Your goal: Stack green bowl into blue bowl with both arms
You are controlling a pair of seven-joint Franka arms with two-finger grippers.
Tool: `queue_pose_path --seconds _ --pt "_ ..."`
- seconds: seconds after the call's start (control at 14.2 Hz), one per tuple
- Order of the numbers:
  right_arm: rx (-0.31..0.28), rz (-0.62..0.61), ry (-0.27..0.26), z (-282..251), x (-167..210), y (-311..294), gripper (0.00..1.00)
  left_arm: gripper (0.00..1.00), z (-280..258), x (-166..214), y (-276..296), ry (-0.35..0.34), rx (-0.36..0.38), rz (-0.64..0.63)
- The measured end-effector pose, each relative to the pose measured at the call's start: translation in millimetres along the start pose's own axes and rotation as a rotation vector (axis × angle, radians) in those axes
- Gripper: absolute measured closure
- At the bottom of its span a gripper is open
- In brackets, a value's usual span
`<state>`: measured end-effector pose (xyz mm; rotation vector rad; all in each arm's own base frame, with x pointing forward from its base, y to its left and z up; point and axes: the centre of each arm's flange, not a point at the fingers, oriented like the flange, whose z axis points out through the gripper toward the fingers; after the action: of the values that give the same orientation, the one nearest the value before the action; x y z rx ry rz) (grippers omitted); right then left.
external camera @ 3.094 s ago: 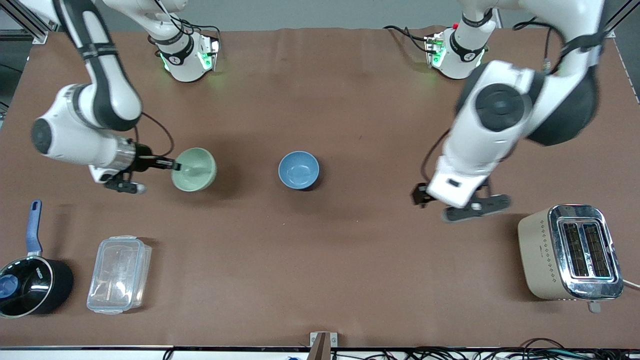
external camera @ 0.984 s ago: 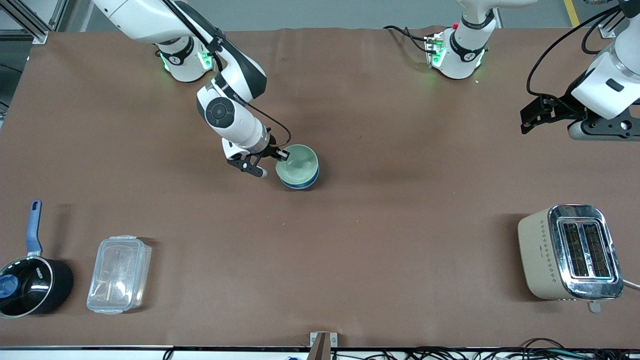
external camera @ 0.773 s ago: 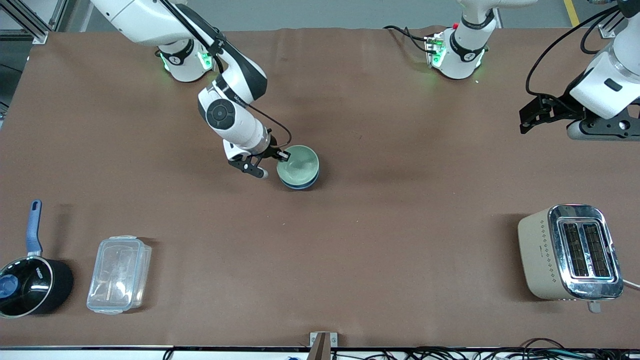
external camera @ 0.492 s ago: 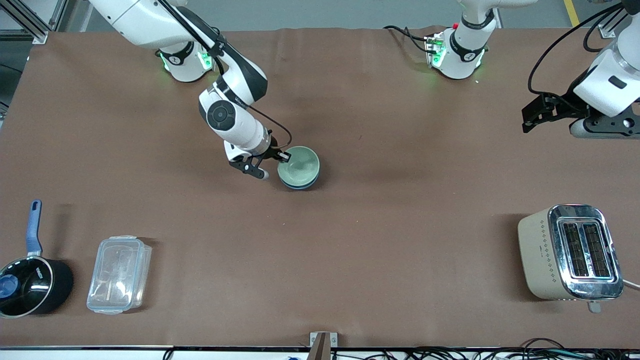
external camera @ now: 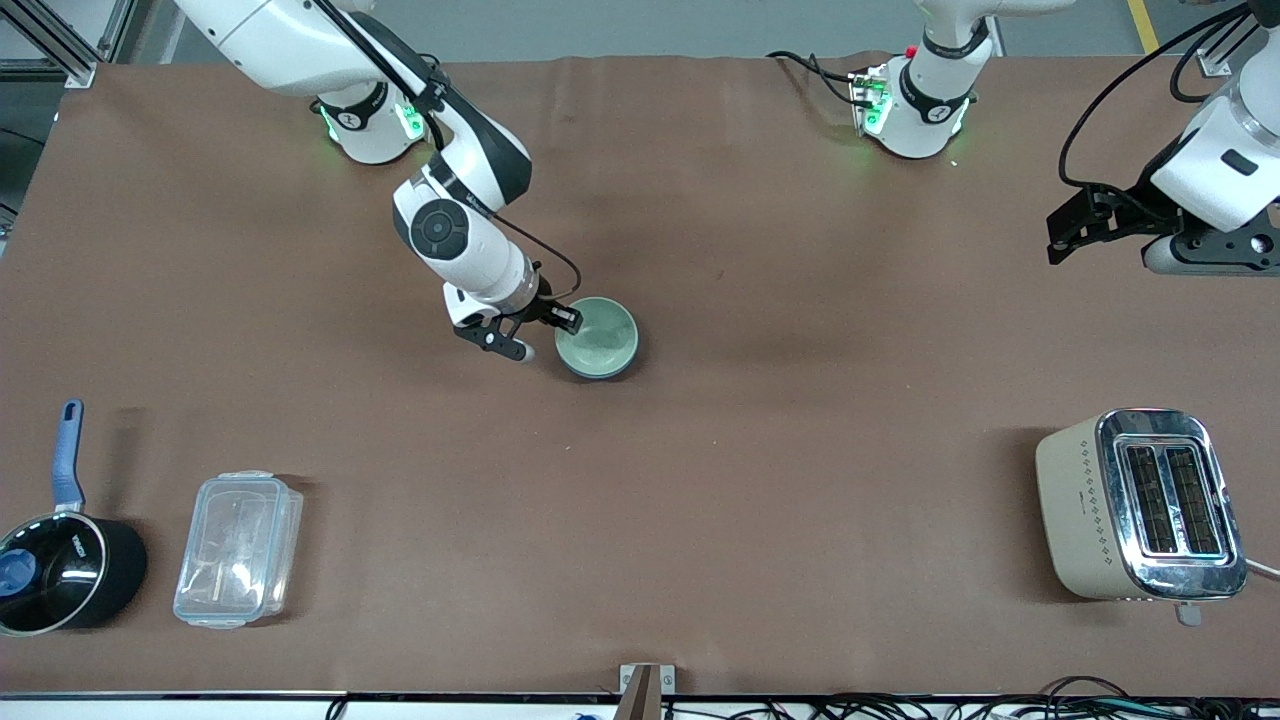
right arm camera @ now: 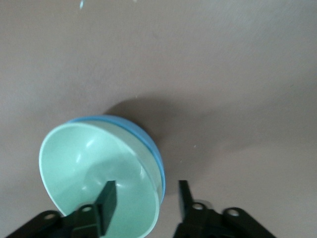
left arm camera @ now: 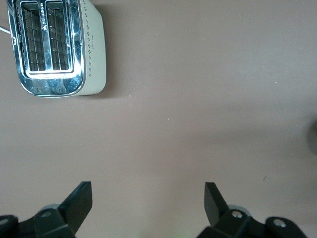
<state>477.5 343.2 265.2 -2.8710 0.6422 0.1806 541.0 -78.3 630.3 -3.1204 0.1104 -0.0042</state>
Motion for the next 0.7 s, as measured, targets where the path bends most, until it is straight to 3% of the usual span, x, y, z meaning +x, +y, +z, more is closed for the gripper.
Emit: queue_pose_path --seconds 0.21,0.28,0.42,0.7 --pt "-0.096 -0.063 0.035 -62.4 31.0 12.9 0.04 0.00 1.5 2.0 6.3 0.003 0.001 0.012" --pt "-0.136 -0.094 0.051 -96.0 47.5 24.5 0.00 0.00 2.2 2.9 7.6 0.003 0.001 0.014" --pt "-0.181 -0.153 0.089 -163.4 75.2 53.2 0.00 0.00 2.1 4.2 7.3 0.005 0.001 0.014" --pt "-0.217 -0.265 0.145 -259.9 109.1 128.6 0.00 0.00 -3.7 4.6 5.5 0.017 0.000 0.010"
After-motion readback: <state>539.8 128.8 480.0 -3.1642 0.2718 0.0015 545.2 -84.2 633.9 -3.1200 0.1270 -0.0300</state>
